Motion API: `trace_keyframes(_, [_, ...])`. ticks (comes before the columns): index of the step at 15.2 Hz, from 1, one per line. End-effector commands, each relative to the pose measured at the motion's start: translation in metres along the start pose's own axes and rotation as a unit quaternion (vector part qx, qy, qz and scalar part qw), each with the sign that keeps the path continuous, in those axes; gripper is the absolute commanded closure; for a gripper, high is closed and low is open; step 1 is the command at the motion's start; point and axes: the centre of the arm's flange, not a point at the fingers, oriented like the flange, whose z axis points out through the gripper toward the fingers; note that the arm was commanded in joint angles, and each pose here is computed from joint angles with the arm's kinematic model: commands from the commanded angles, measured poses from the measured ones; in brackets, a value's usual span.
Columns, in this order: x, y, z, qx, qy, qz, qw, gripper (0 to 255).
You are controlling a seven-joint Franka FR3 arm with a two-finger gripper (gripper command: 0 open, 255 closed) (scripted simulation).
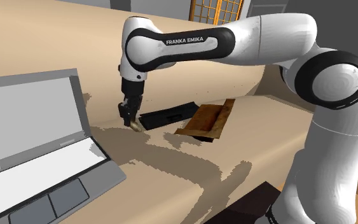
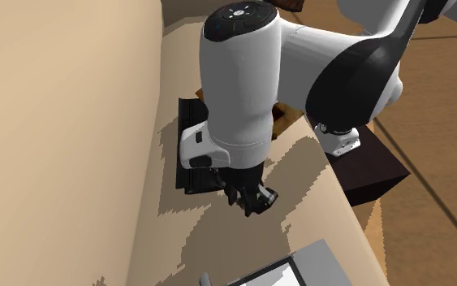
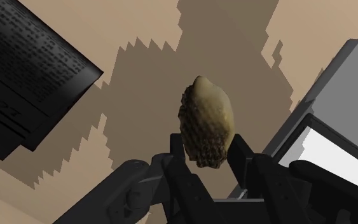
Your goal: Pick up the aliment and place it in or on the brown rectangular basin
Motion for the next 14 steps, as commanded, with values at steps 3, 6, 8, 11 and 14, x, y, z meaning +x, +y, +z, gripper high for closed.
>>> trace_keyframes(3, [0.0, -0.002, -0.02, 0.0, 0.0, 0.0, 1.0, 255])
trace_keyframes(6, [0.001, -0.004, -0.036, 0.0, 0.0, 0.0, 1.0, 255])
trace_keyframes(8, [0.002, -0.005, -0.046, 0.0, 0.0, 0.0, 1.0, 255])
trace_keyframes(11, [0.003, -0.007, -0.062, 0.0, 0.0, 0.0, 1.0, 255])
trace_keyframes(14, [0.004, -0.009, -0.078, 0.0, 0.0, 0.0, 1.0, 255])
